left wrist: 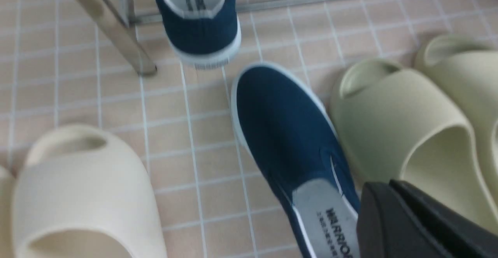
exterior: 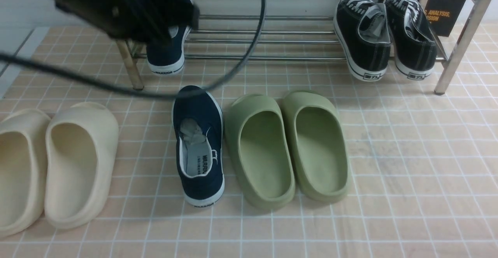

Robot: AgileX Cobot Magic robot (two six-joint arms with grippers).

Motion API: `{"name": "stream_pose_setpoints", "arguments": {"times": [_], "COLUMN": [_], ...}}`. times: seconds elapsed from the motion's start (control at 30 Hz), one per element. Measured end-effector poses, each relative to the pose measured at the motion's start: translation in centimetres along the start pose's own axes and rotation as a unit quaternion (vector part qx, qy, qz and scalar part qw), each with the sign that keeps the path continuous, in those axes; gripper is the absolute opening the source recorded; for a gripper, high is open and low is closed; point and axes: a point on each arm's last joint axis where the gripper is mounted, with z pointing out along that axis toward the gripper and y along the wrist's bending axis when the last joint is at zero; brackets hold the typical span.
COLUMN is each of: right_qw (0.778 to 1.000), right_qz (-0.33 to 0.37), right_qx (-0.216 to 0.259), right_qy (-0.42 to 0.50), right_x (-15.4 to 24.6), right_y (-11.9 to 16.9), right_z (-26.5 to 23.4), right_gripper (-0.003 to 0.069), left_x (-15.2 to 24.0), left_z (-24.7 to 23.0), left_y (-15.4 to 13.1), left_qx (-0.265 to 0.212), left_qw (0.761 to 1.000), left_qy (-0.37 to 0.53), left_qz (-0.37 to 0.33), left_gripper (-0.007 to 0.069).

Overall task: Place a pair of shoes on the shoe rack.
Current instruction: Use the left arm to grab the shoe closest to it

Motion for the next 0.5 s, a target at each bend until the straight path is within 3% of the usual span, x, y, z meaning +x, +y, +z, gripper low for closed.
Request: {"name": "stream_pose_setpoints", "arguments": {"times": [0.13,0.23,0.5], "right_qw": [1.000,1.000,1.000], "right_qz": [0.000,0.000,0.000], "right_qx": [0.000,0.000,0.000], "right_qy": [0.000,0.000,0.000], "right_x": [0.0,0.0,0.0], "right_y": [0.0,0.0,0.0], "right_z": [0.0,0.0,0.0], "right_gripper": [0.0240,0.0240,0.0240], "left_x": [5.4,7.2,9.0], "left_z": [4.6,6.5,11.0], "left_y": [0.1,0.0,-0.2], "left_qx": [0.001,0.002,-0.017], "left_qw": [0.999,0.997,0.995], "left_qy": [0.049,0.065,0.097], "left_qz": [-0.022,-0.033,-0.031], "left_gripper": [0.0043,0.0077,0.0344]}}
